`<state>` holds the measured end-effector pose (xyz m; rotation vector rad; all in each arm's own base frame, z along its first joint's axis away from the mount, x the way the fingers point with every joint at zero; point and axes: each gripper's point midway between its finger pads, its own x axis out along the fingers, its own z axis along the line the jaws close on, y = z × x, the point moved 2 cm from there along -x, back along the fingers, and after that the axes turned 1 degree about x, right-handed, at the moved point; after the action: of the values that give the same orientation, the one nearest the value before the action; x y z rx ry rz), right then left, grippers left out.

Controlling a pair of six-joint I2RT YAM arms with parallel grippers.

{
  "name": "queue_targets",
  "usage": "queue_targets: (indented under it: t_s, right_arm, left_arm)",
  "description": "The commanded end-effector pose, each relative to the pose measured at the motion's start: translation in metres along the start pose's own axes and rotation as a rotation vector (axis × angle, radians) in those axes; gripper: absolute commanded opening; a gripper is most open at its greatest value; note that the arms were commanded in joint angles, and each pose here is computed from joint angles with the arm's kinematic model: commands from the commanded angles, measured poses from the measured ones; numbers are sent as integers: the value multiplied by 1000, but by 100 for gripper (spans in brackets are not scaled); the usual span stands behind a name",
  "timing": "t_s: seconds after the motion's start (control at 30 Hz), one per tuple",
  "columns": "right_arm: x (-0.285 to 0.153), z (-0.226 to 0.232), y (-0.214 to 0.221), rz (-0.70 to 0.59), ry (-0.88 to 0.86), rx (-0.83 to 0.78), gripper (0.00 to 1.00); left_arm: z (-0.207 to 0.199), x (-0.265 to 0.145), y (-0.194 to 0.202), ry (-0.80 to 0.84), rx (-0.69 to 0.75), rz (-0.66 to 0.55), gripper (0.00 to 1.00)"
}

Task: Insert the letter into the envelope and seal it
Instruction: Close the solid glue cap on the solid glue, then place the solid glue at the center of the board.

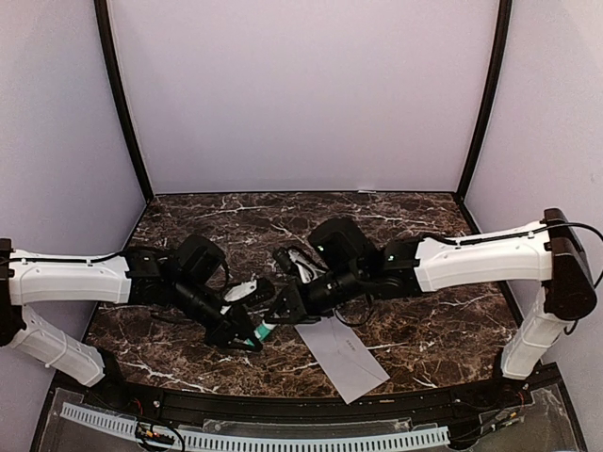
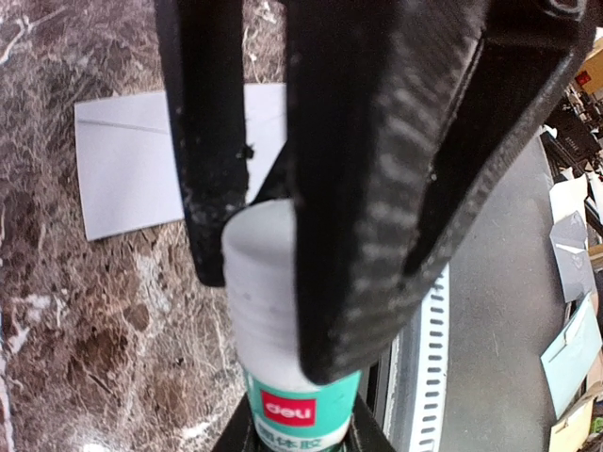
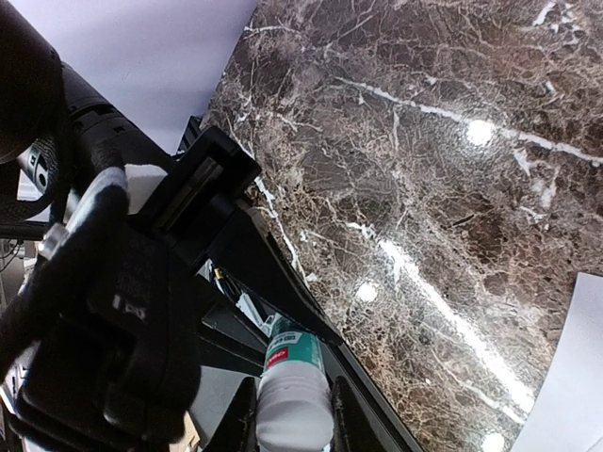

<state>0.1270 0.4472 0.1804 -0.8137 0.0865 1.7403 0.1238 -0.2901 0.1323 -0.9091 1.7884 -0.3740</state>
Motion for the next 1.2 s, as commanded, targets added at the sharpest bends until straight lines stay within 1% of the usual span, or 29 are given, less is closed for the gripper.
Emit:
queue_targets:
  t_s: [0.0, 0.1, 0.13, 0.2, 0.27, 0.33, 0.4, 0.53, 0.67, 0.83, 0.93, 1.17]
  right_arm:
    - [-26, 49, 7, -20, -101, -114, 1]
    - [-39, 42, 4, -39, -51, -114, 9]
    - [-43, 40, 3, -47, -38, -114, 15]
    - [-55, 37, -2, -79, -15, -112, 33]
    - [-68, 38, -9, -126, -10, -112, 48]
    - [-77, 40, -13, -171, -15, -112, 60]
    - [-83, 43, -16, -206, -25, -111, 67]
    - [-82, 42, -22, -263, -18, -94, 68]
    - [-67, 26, -25, -249, 89, -65, 67]
    - [-54, 31, -27, -230, 89, -85, 66]
    - [-46, 35, -29, -221, 76, -94, 61]
    - [-33, 38, -34, -226, 66, -100, 40]
  left_arm:
    - [1, -27, -72, -75, 179, -258, 0]
    - [2, -27, -72, -81, 178, -258, 0]
    - [3, -27, -72, -81, 176, -256, 0]
    - [4, -26, -71, -83, 174, -254, 0]
    - [4, -26, -71, -82, 174, -254, 0]
    - [4, -26, -71, -82, 172, -254, 0]
    - [4, -25, -71, -78, 171, -253, 0]
    - [3, -24, -71, -67, 167, -253, 0]
    - [3, -23, -71, -63, 164, -253, 0]
    - [3, -22, -71, -59, 159, -254, 0]
    - [3, -22, -71, -59, 158, -253, 0]
    - [3, -21, -70, -58, 156, -250, 0]
